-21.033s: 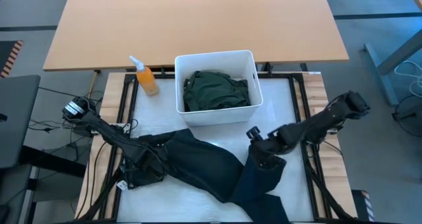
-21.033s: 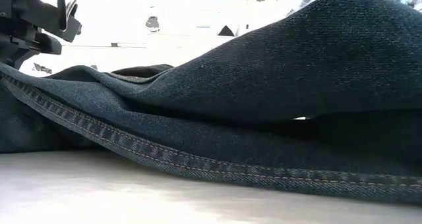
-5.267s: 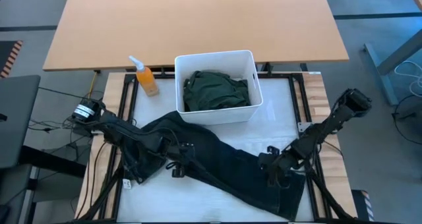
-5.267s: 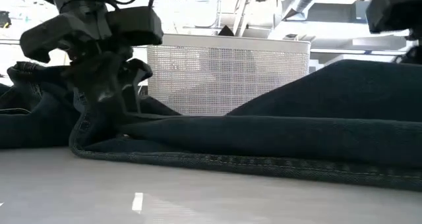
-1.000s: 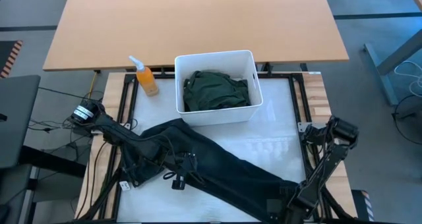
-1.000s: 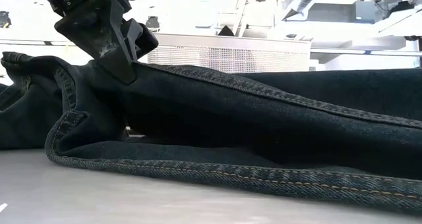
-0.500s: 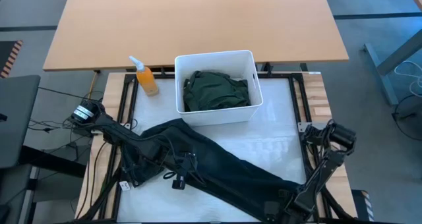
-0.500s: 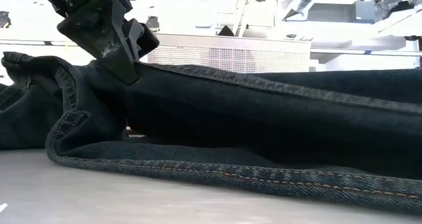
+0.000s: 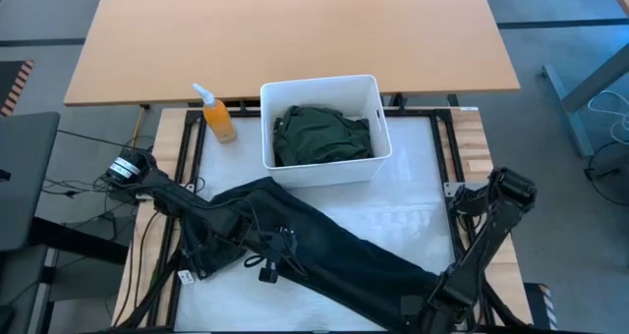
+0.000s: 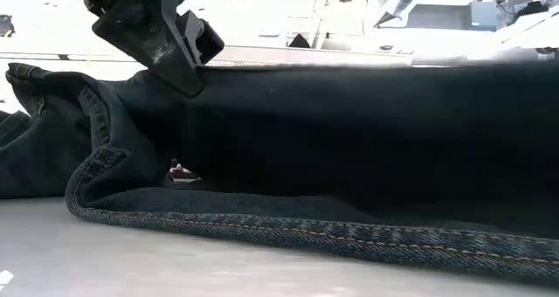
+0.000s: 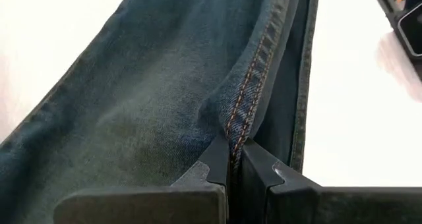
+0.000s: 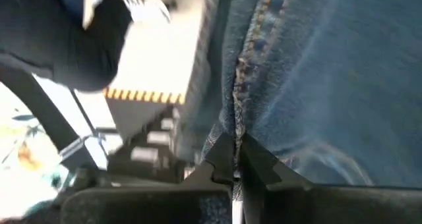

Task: Fold laundry
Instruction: Fold the dark blue jeans

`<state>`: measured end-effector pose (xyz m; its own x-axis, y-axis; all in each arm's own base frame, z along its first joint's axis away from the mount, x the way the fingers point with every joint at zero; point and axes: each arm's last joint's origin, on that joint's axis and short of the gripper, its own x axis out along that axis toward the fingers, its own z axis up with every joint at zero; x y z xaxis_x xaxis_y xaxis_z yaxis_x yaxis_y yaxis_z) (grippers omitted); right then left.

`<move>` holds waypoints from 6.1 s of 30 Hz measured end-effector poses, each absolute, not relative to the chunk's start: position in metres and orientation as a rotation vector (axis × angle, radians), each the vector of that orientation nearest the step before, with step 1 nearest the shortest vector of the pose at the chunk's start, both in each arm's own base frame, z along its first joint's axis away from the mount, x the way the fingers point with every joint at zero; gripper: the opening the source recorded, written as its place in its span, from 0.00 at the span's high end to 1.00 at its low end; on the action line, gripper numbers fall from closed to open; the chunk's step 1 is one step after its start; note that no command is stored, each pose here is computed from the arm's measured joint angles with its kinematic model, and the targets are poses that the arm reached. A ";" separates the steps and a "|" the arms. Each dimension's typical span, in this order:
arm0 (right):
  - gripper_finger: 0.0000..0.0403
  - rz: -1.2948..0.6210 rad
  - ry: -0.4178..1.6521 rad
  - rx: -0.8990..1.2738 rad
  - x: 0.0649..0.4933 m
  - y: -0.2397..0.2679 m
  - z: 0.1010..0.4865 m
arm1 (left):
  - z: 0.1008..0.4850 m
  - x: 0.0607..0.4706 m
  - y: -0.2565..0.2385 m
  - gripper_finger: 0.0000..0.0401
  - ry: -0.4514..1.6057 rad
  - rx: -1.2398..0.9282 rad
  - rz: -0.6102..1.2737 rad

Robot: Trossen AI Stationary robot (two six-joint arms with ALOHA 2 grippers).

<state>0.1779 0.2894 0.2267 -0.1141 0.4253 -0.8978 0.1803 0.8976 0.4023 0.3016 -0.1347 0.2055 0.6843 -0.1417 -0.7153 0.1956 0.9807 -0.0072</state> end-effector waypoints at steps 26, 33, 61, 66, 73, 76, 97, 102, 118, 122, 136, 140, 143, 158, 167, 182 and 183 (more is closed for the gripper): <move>0.87 0.277 1.945 0.426 0.179 0.342 0.174 | 0.146 0.315 -0.158 0.93 0.965 -0.049 -0.339; 0.86 0.291 2.011 0.488 0.188 0.341 0.168 | 0.196 0.311 -0.150 0.76 0.928 -0.146 -0.449; 0.80 -0.129 1.980 0.737 0.142 0.314 0.254 | 0.108 0.366 -0.088 0.72 0.992 -0.027 0.051; 0.80 -0.231 1.833 0.824 0.119 0.313 0.272 | 0.107 0.364 -0.087 0.72 1.008 -0.028 0.098; 0.80 -0.243 1.786 0.790 0.097 0.320 0.271 | 0.106 0.359 -0.094 0.72 1.018 0.001 0.158; 0.80 -0.246 1.786 0.788 0.097 0.321 0.270 | 0.106 0.359 -0.094 0.72 1.023 -0.003 0.162; 0.71 -0.283 1.804 0.731 0.096 0.311 0.273 | 0.105 0.353 -0.091 0.72 1.069 0.065 0.223; 0.70 -0.286 1.720 0.781 0.088 0.316 0.276 | 0.104 0.350 -0.089 0.72 1.086 0.100 0.259; 0.70 -0.246 0.975 0.441 0.176 0.273 0.234 | 0.108 0.344 -0.097 0.72 1.102 0.147 0.259; 0.70 -0.226 0.947 0.380 0.193 0.254 0.199 | 0.121 0.327 -0.097 0.72 1.176 0.193 0.292; 0.71 -0.342 0.970 0.320 0.166 0.204 0.118 | 0.165 0.281 -0.101 0.72 1.228 0.199 0.526; 0.74 -0.330 1.000 0.256 0.167 0.202 0.122 | 0.166 0.282 -0.103 0.72 1.192 0.178 0.545; 0.76 -0.311 1.059 0.248 0.167 0.204 0.132 | 0.165 0.280 -0.103 0.72 1.190 0.156 0.566; 0.85 -0.348 0.973 0.180 0.172 0.205 0.171 | 0.169 0.246 -0.120 0.72 1.002 0.206 0.654; 0.96 -0.501 0.991 0.135 0.204 0.187 0.143 | 0.178 0.289 -0.152 0.72 0.698 0.114 0.125; 0.95 -0.641 1.100 0.232 0.203 0.178 0.133 | 0.096 0.271 -0.160 0.72 0.847 -0.162 -0.014; 0.96 -0.659 1.104 0.245 0.202 0.177 0.133 | 0.098 0.270 -0.162 0.72 0.843 -0.157 -0.026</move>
